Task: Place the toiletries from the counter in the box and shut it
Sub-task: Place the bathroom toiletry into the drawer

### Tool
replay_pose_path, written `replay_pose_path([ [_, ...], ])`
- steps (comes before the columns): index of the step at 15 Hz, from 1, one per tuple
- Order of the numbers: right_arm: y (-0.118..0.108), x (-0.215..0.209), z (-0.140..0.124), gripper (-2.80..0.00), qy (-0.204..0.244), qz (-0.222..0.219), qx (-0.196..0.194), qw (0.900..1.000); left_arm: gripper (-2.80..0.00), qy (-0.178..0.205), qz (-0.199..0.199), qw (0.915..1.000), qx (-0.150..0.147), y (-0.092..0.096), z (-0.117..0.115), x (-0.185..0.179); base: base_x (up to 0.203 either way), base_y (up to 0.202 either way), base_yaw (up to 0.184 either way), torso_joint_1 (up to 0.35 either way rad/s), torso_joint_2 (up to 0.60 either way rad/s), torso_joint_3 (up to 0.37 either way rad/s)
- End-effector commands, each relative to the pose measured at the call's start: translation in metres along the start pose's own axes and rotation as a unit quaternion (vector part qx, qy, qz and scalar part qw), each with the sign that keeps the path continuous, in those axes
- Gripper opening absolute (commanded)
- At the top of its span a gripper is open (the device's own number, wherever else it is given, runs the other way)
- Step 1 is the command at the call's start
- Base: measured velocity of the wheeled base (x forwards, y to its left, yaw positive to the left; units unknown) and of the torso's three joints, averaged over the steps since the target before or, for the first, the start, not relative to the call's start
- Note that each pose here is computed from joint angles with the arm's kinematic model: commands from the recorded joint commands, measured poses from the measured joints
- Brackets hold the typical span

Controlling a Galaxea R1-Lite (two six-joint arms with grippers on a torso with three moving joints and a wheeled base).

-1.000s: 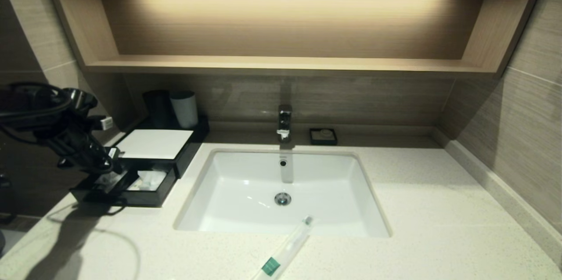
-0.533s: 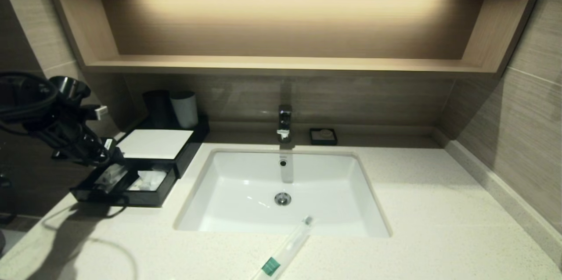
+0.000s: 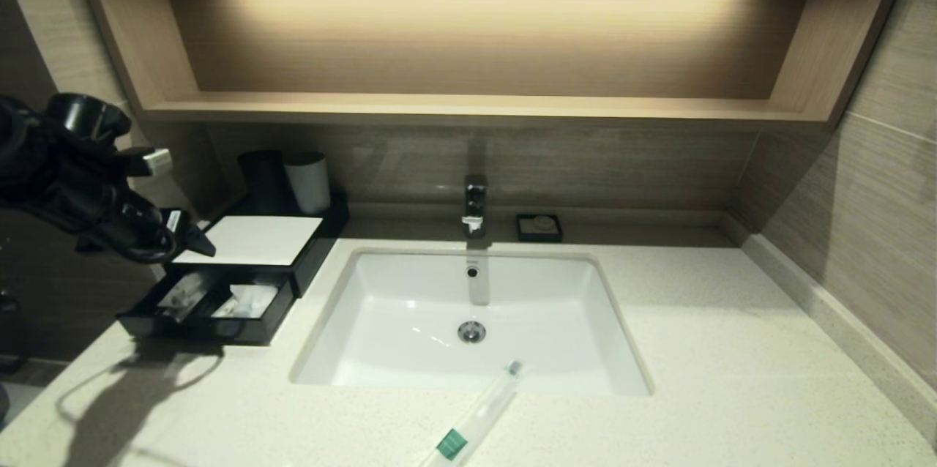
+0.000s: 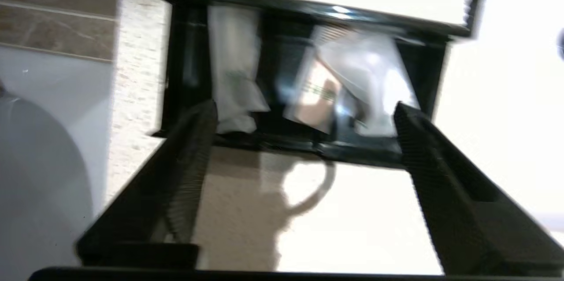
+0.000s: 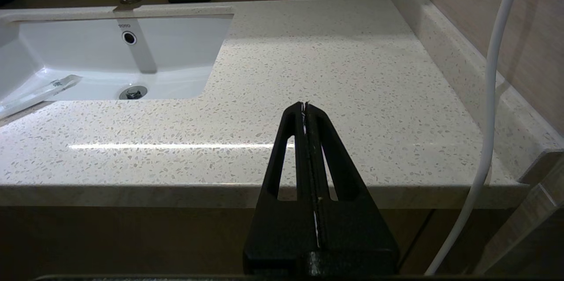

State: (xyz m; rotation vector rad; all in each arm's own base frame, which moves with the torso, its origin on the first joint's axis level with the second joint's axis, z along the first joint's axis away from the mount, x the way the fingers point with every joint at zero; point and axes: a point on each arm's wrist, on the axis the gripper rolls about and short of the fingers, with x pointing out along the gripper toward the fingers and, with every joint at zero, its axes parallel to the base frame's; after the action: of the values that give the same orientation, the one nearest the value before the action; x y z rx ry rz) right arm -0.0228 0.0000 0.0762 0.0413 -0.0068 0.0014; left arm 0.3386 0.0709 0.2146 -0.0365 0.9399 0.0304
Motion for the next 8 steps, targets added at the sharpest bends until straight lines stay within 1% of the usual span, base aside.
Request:
replay_pose_path([
  [1,0.000,0.000,0.000,-2.80,0.000,0.000,0.000,1.000,-2.80,-0.013,-0.035,0.9989,0.028,-0.026,-0.012,-0.026,0.000,0.000,0.000,0.000,0.00,0.000],
  [2,0.000,0.000,0.000,-2.80,0.000,0.000,0.000,1.000,-2.80,-0.012,-0.052,0.9978,0.039,-0.035,-0.018,-0.031,0.000,0.000,0.000,0.000,0.00,0.000],
  [4,0.000,0.000,0.000,-2.80,0.000,0.000,0.000,1.000,-2.80,-0.013,-0.091,0.9932,0.071,-0.058,-0.028,-0.043,0.000,0.000,0.000,0.000,0.00,0.000],
  [6,0.000,0.000,0.000,-2.80,0.000,0.000,0.000,1.000,-2.80,-0.006,-0.129,0.9864,0.102,-0.081,-0.040,-0.052,0.000,0.000,0.000,0.000,0.00,0.000],
  [8,0.000,0.000,0.000,-2.80,0.000,0.000,0.000,1.000,-2.80,0.004,-0.157,0.9783,0.136,-0.103,-0.053,-0.057,0.000,0.000,0.000,0.000,0.00,0.000],
])
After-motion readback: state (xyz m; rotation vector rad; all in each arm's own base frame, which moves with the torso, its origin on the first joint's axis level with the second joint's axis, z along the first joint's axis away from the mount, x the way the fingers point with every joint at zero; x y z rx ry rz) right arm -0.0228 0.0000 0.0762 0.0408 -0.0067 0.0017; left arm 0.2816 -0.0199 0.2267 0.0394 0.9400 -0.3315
